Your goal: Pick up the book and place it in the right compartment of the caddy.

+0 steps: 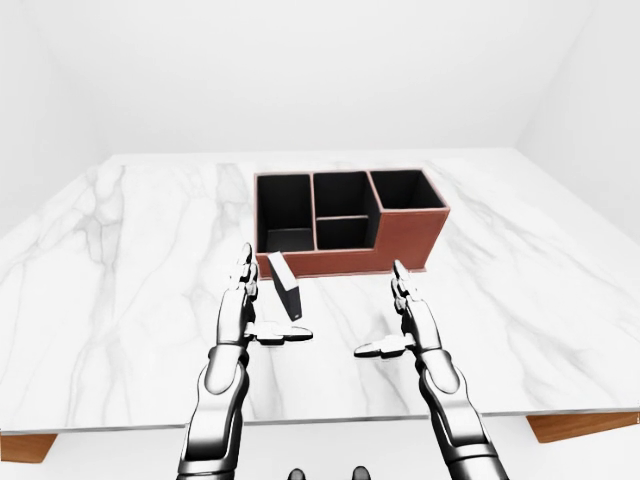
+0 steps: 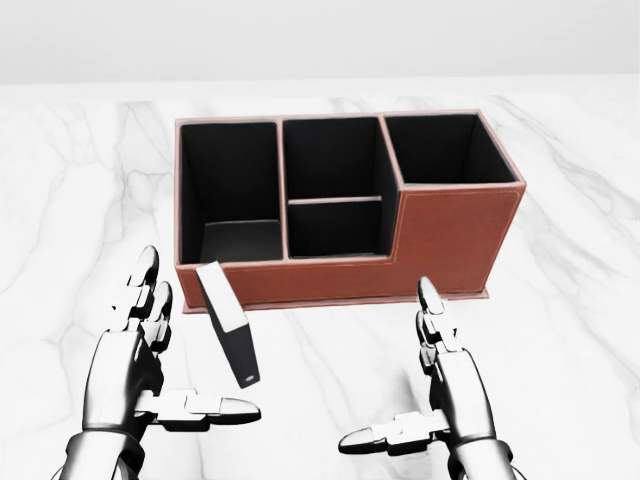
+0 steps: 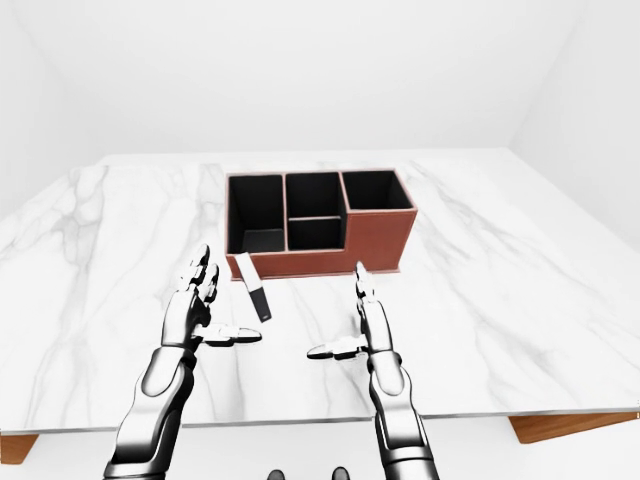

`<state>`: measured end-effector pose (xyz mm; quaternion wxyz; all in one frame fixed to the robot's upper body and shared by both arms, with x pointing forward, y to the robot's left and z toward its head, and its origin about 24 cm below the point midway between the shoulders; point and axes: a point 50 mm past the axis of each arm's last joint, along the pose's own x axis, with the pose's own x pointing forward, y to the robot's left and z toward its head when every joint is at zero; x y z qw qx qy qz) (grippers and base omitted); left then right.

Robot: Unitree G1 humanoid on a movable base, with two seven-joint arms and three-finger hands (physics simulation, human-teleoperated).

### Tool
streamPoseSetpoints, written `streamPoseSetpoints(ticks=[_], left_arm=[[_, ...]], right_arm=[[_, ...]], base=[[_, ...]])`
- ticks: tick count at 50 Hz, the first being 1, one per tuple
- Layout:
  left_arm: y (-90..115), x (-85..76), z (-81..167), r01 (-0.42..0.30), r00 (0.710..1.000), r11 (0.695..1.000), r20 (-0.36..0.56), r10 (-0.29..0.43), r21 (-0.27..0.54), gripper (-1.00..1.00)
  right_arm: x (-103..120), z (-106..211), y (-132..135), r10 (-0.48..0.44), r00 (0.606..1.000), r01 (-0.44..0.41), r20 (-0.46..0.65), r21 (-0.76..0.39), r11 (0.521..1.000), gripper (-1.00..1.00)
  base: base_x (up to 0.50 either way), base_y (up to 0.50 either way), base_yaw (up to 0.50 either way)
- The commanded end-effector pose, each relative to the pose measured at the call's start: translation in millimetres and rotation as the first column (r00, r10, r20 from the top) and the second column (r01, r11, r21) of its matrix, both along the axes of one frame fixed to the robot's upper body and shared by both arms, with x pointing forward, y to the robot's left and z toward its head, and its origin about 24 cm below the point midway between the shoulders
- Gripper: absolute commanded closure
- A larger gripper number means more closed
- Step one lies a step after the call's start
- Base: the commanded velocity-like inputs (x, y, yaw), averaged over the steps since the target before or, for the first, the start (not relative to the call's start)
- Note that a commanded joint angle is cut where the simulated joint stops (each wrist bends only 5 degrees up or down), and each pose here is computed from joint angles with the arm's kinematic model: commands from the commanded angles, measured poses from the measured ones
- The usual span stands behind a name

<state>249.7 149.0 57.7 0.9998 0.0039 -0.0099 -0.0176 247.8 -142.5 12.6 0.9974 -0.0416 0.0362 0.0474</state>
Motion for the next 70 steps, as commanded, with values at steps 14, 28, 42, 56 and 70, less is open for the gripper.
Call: streamPoseSetpoints(ticks=[14,28,42,56,70], left_arm=[[-0.8,-0.7,0.7,0.003,1.0,1.0,0.003,-0.003,0.0,-1.0],[-0.7,-0.7,1.5,0.003,1.0,1.0,0.006,-0.003,0.0,-1.0],[0.2,-8.2,30.3,-0.01,0.991,0.998,0.131,0.002,0.059,-1.0],[-4.9,-76.0,163.2,-0.077,0.711,0.985,0.701,-0.054,0.154,-1.0],[-1.4,-73.2,156.2,-0.061,0.74,0.989,0.671,-0.044,0.133,-1.0]], right_arm=[[-1.3,-0.6,1.1,0.005,1.0,-0.005,-0.002,-0.003,1.0,-1.0],[-3.3,1.3,3.2,0.016,1.0,-0.016,0.006,-0.007,1.0,-1.0],[-7.5,28.5,0.0,-0.013,0.992,0.016,0.127,-0.022,1.0,-1.0],[-31.8,109.9,-7.5,-0.077,0.924,0.066,0.376,0.041,0.997,-1.0],[-37.4,124.7,-9.0,-0.075,0.902,0.063,0.426,0.042,0.997,-1.0]], base=[[0.45,0.0,0.0],[0.25,0.0,0.0],[0.0,0.0,0.0],[0.0,0.0,0.0],[0.0,0.0,0.0]])
